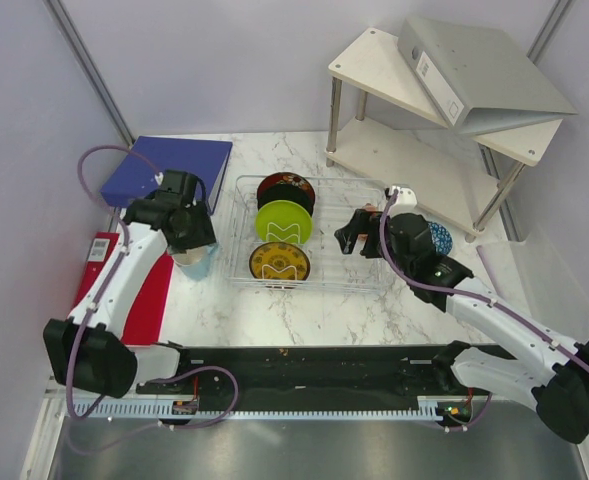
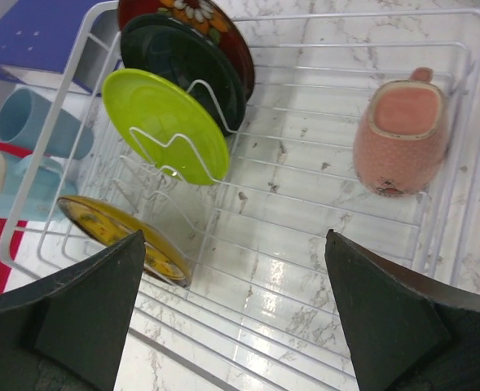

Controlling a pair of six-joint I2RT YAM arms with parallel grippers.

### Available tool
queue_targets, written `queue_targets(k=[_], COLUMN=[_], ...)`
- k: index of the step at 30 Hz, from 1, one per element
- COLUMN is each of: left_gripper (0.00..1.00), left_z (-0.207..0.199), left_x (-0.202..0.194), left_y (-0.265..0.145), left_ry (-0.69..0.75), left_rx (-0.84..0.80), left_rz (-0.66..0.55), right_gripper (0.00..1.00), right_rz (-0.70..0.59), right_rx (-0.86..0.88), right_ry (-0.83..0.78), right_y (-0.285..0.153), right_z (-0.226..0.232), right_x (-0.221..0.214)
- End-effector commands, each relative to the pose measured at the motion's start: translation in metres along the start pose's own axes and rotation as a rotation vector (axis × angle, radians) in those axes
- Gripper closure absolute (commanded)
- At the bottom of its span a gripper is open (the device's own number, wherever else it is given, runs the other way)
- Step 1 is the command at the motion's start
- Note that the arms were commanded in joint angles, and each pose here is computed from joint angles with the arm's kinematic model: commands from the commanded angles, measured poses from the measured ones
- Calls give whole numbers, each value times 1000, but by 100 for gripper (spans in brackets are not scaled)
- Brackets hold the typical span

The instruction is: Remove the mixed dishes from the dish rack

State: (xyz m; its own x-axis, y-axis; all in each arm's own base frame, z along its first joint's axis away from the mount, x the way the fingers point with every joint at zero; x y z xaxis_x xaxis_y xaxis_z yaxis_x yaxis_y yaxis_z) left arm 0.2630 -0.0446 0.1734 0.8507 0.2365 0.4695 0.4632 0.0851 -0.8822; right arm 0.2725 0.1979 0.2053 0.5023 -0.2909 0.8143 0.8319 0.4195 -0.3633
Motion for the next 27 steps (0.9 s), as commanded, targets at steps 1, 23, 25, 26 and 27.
queue_targets(k=[1,23,25,26,27], left_gripper=[26,12,12,12,12], left_z=[6,-55,-54,-54,-55], left_x=[28,4,1,-1,-2], left_y=[-59,-128,-125,-124,-122], left_ry=[-66,1,3,3,5], left_rx=[-41,-665,-664,-663,-665], left_rz=[-185,-483,-478,-473,-467], right_gripper=[2,2,2,2,2], right_rz=[-71,39,48,67,73], right_rx=[-144,-585,-595,-608,-616], right_ry=[7,-227,-232,-240,-242], right_y=[3,90,97,102,105], right_z=[-14,-73,-76,-80,-82], right_x=[24,21,21,13,12])
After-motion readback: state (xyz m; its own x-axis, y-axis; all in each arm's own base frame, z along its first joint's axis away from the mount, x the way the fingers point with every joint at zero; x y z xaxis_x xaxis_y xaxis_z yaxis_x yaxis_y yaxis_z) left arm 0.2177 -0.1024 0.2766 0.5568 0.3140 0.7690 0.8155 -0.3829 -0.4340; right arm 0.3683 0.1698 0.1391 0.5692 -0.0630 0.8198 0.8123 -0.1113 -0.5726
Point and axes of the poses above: each gripper's point midway between its finger pads, its own y axis out along the fingers, its own z axis along the line the jaws close on, x = y × z, the point moved 2 cm from there along -y, back along the fingers, and after that the axes turned 1 degree about y, right-handed, at the moved point
